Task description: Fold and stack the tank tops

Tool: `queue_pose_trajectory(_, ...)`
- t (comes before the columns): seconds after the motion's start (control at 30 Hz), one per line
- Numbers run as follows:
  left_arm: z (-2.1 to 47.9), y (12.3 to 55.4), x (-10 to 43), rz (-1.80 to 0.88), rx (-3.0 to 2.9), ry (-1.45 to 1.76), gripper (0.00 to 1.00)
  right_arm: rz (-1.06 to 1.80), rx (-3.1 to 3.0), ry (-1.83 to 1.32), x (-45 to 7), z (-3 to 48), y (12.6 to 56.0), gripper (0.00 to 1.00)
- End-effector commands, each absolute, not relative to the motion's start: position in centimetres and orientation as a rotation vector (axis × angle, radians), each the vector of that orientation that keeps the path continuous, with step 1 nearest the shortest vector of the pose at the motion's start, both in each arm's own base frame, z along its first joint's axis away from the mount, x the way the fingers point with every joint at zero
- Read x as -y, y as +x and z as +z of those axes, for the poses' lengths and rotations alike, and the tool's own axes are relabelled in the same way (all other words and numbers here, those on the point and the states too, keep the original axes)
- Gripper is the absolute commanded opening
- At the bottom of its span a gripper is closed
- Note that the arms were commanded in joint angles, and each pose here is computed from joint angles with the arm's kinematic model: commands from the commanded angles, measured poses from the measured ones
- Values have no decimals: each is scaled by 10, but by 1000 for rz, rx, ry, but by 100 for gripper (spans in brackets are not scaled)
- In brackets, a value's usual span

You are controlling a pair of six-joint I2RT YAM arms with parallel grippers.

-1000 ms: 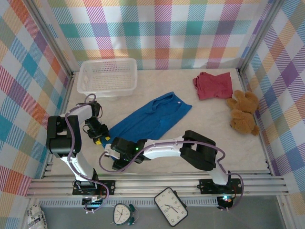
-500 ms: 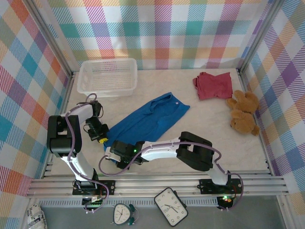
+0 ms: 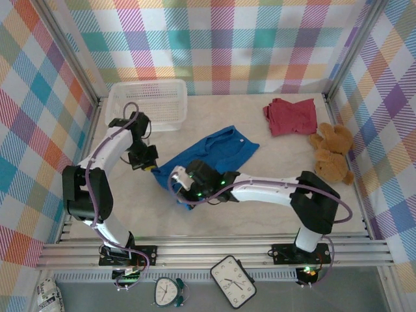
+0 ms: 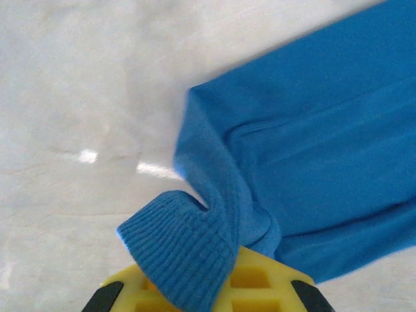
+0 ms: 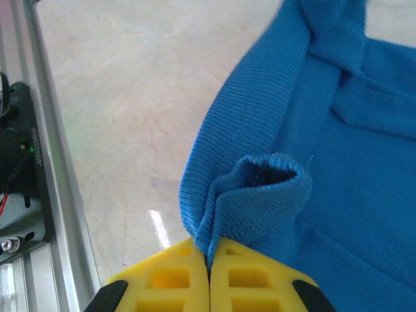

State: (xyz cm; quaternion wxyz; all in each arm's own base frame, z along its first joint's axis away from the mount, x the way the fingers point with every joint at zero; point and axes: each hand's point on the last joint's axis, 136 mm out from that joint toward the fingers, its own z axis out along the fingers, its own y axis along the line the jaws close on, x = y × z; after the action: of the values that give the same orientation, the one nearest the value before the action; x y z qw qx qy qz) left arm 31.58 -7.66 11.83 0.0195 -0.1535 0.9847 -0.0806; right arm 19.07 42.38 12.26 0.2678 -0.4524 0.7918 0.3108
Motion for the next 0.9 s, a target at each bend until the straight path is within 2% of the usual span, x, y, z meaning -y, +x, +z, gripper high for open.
queue_pose_trajectory(0.0, 124, 333, 101, -286, -3063, -472, 0, 960, -2143, -1166, -411, 140, 198, 3)
queue_pose_trajectory(0.47, 117, 414, 171, -342, -3053, -374, 2, 1043, -2302, -961, -340, 117, 275, 3)
queue_pose_trajectory(0.87, 87, 450, 197, -359, -3077, -365, 5, 998, -2427, -834, -306, 76, 320, 6)
